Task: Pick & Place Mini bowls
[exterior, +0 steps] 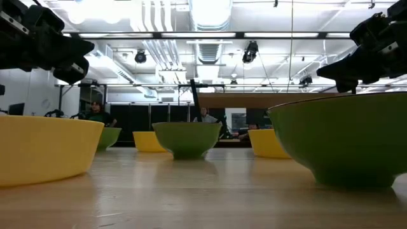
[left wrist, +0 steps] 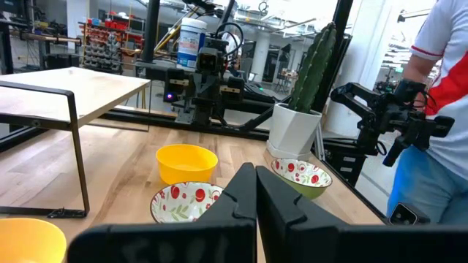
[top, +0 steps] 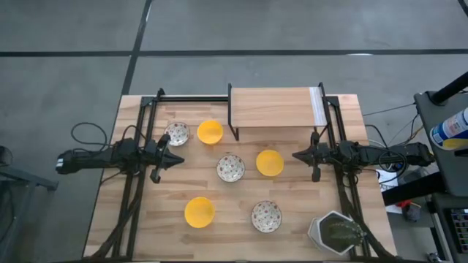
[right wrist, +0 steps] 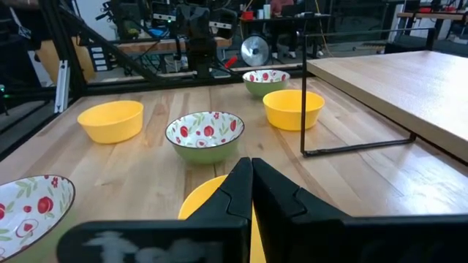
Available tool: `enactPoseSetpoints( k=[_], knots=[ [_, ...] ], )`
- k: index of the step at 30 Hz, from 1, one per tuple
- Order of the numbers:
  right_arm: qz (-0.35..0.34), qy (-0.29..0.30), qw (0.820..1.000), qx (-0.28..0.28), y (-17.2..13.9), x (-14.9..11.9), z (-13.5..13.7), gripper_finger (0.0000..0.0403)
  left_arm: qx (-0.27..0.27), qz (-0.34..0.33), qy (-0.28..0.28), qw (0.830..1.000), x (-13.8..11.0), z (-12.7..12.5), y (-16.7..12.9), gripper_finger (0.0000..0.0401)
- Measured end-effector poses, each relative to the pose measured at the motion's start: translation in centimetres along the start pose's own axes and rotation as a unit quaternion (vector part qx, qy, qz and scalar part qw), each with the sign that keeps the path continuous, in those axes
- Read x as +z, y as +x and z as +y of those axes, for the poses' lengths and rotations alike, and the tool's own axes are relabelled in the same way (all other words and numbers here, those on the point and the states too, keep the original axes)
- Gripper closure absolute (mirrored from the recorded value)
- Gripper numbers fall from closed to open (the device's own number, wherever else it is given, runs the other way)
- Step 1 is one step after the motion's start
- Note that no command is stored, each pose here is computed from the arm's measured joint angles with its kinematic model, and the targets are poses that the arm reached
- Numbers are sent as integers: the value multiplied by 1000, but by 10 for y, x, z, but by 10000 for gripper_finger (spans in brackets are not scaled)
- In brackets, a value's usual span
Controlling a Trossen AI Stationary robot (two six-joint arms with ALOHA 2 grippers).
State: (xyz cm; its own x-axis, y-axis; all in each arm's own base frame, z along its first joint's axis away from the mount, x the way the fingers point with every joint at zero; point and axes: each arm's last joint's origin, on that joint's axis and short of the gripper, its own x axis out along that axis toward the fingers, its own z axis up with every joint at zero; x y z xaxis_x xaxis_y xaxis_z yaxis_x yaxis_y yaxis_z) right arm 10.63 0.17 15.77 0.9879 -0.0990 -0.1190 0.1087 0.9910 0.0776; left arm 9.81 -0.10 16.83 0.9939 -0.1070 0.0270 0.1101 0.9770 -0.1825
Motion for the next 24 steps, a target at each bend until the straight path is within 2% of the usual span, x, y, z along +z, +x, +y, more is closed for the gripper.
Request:
enactPoseSetpoints(
  k=[9, 10, 12, 14, 17, 22, 24],
  knots=[
    [-2, 5, 1000, 0, 0, 0, 0, 394, 0, 0, 0, 1000, 0, 0, 0, 401],
    [-7, 18, 1000, 1, 0, 1, 0, 394, 0, 0, 0, 1000, 0, 0, 0, 401],
    [-27, 87, 996, 6, 0, 5, 1, 394, 0, 0, 0, 1000, 0, 0, 0, 401],
    [-46, 200, 978, 15, -1, 9, 1, 394, 0, 0, 0, 1000, 0, 0, 0, 401],
    [-52, 344, 937, 19, -1, 11, 1, 394, 0, 0, 0, 1000, 0, 0, 0, 401],
    [-61, 439, 896, -8, 1, 10, -1, 394, 0, 0, 0, 1000, 0, 0, 0, 401],
    [-67, 495, 866, -20, 2, 9, -2, 394, 0, 0, 0, 1000, 0, 0, 0, 401]
  ],
)
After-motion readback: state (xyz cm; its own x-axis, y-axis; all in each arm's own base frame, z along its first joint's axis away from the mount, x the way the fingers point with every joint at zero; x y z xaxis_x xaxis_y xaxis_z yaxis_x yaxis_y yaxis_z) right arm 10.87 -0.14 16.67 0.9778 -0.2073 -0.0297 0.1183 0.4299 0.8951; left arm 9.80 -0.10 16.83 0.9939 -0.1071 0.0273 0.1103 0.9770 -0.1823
